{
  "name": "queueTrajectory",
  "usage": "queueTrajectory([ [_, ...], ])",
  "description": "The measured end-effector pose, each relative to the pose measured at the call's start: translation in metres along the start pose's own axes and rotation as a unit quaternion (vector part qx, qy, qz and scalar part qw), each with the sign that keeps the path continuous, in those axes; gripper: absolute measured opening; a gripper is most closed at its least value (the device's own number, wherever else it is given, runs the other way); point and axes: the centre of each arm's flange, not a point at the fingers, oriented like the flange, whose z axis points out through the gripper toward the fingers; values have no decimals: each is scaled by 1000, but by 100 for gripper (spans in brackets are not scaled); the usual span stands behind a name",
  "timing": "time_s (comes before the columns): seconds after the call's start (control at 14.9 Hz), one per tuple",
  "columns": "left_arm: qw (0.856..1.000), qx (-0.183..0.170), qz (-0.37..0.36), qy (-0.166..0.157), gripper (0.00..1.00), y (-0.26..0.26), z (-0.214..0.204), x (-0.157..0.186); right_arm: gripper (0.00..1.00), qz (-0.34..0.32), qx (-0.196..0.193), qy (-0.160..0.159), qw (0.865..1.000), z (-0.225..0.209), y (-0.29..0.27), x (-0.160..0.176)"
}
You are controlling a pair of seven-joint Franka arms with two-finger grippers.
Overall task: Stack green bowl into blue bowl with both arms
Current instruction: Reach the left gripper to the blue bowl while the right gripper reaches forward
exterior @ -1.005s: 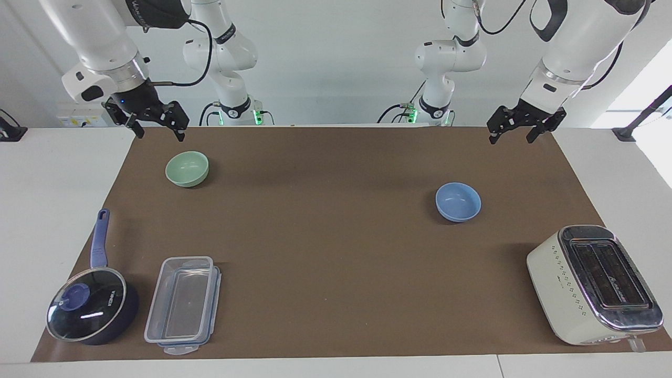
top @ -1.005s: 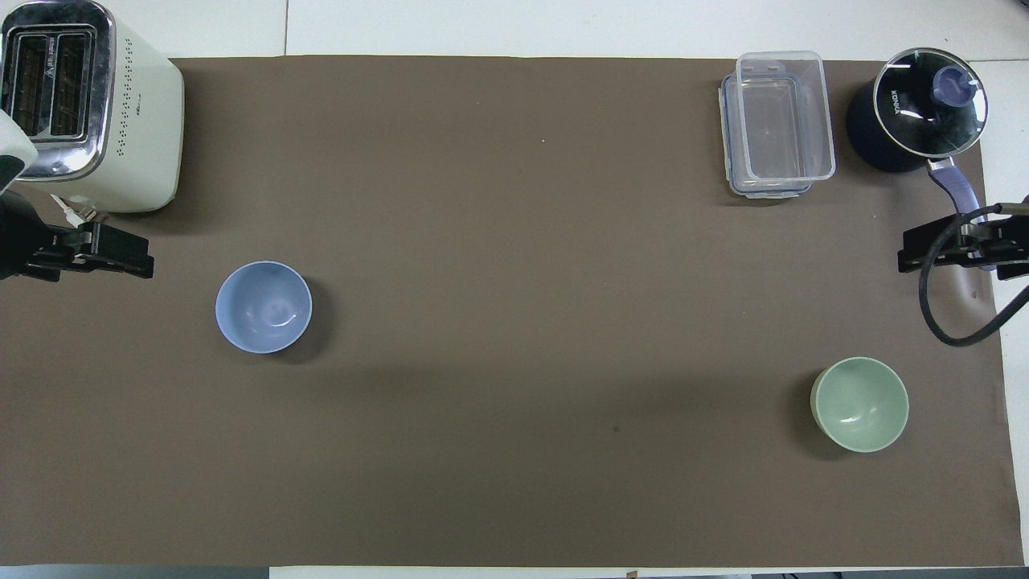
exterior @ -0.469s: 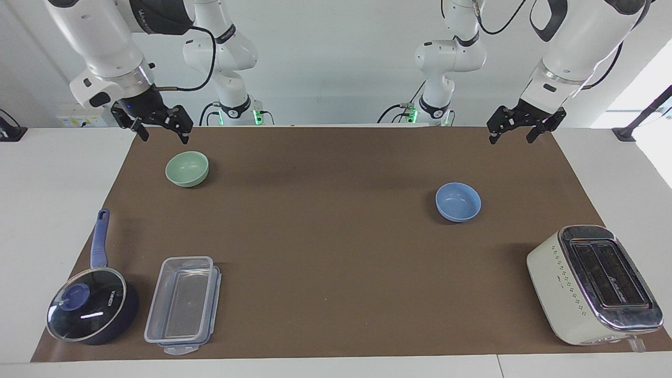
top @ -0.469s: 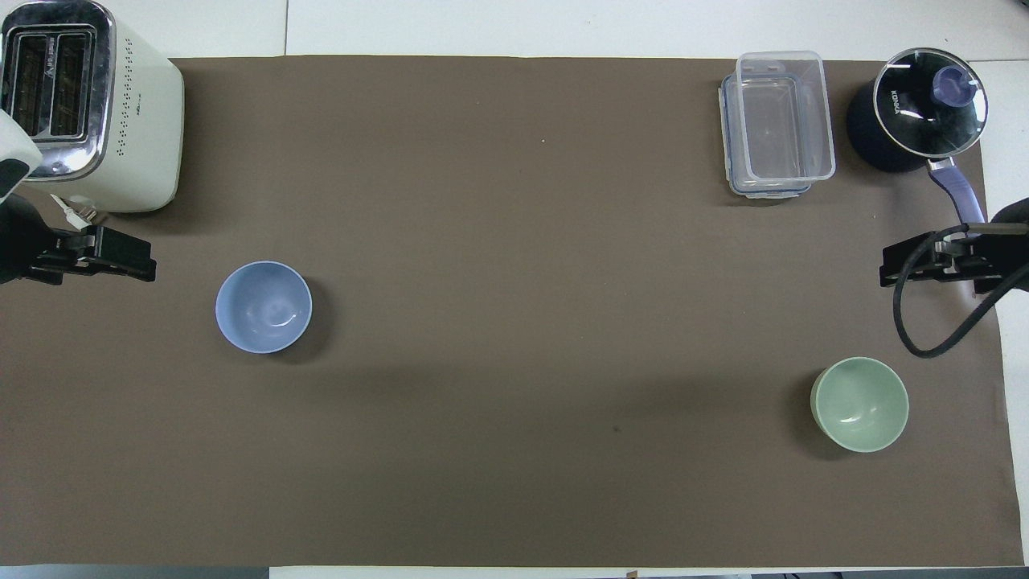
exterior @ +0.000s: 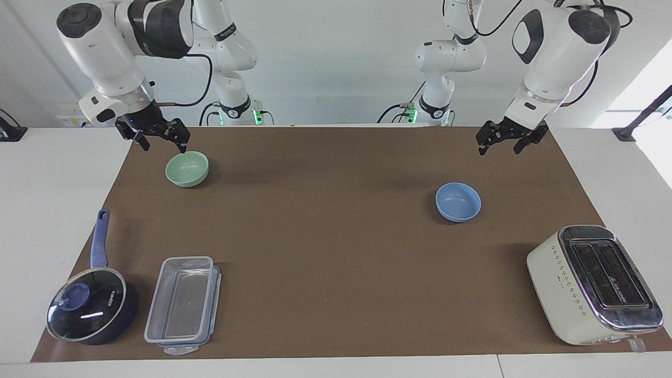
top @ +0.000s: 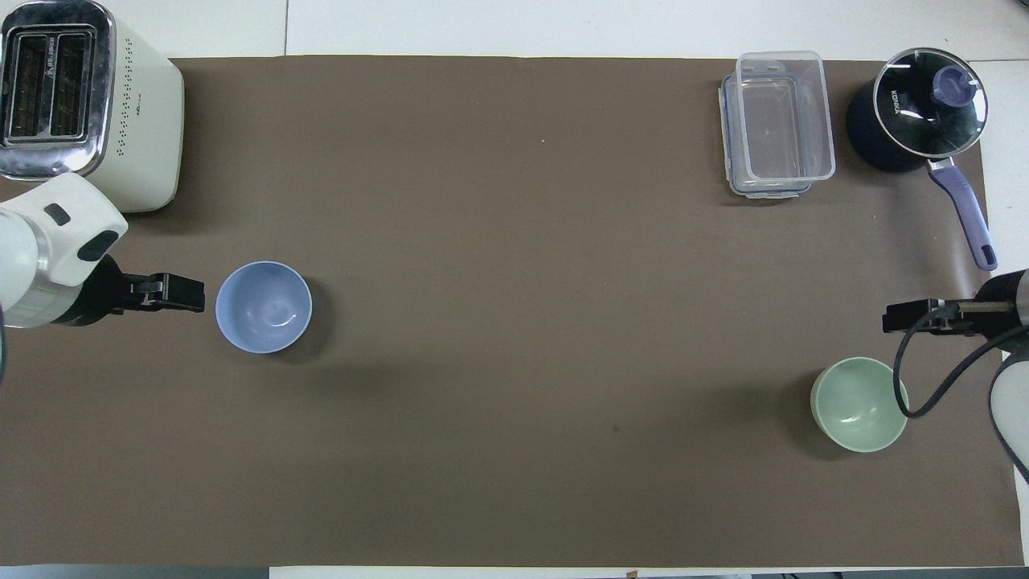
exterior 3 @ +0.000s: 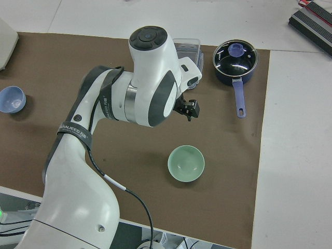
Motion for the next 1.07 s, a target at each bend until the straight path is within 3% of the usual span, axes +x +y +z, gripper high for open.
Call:
queueTrajectory([
  [0.2,1000,0,3,0,100,-1,53,-3,100,-23,7,-21,999,39,31,-27],
  [0.4,1000,-1,16,1,100,-1,89,6,100,-50,10,-16,999,80,62,-41],
  [0.87,999,7,31,15,97,-1,139,23,100,-68,9,-8,998,143,74,-52],
  [1.07,998,26,51,16,90,-2,150,27,100,-69,11,-14,997,167,72,-56],
])
